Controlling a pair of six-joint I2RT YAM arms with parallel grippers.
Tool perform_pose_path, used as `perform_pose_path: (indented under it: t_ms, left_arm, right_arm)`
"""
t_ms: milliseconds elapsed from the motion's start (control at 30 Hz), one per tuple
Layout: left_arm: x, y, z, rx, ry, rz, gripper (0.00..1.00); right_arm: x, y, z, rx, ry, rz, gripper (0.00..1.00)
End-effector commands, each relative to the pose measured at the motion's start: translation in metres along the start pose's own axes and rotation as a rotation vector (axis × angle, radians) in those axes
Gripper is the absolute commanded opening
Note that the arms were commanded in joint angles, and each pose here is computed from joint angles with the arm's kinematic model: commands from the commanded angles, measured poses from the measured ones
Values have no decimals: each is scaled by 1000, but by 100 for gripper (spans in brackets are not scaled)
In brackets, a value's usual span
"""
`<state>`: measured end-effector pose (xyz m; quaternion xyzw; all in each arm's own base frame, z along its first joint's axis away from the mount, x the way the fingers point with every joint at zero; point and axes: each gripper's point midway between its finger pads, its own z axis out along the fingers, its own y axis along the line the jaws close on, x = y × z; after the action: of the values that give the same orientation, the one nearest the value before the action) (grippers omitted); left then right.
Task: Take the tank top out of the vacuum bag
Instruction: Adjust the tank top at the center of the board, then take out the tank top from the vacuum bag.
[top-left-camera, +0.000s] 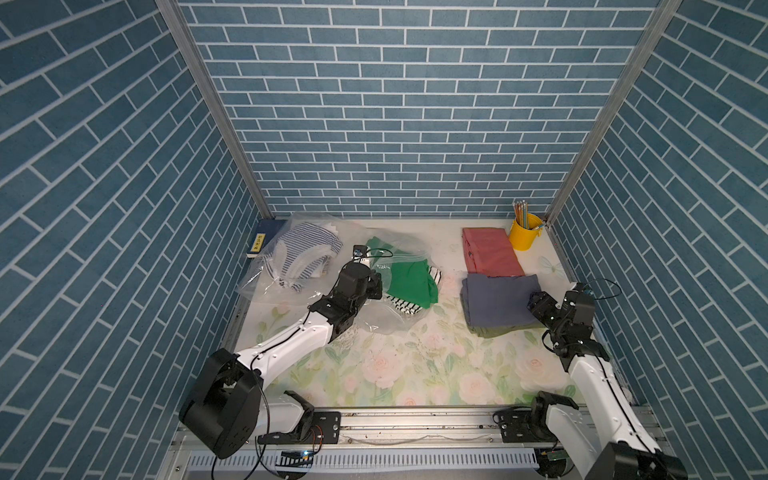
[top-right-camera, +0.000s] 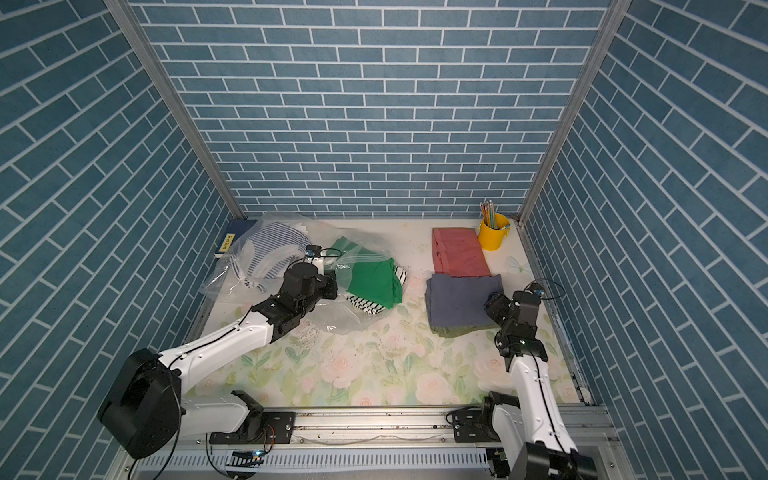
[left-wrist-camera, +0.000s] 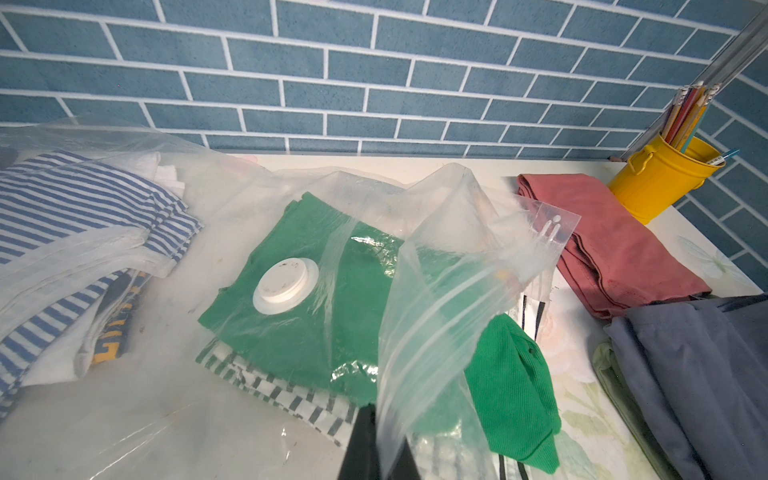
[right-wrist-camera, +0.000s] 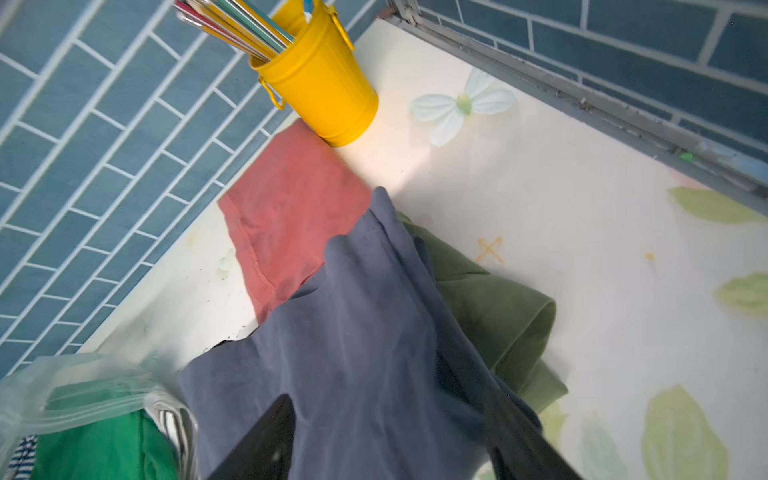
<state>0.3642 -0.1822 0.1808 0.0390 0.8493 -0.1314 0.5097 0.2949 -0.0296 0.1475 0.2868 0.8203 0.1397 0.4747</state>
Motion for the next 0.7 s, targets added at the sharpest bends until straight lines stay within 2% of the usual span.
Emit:
perform_pose_path:
  t_ms: [0,300,667]
  left_arm:
    - [-12,1,-1,-3,-24,4,0]
    - [3,9,-4,-36,38,65,0]
    - [13,8,-2,-19,64,84,0]
  right_arm:
    - [-7,28,-16,-116,-5,-31,77]
    - [32,115,-16,-347,111,-132,79]
    - [127,229,22,-524,266,-293,79]
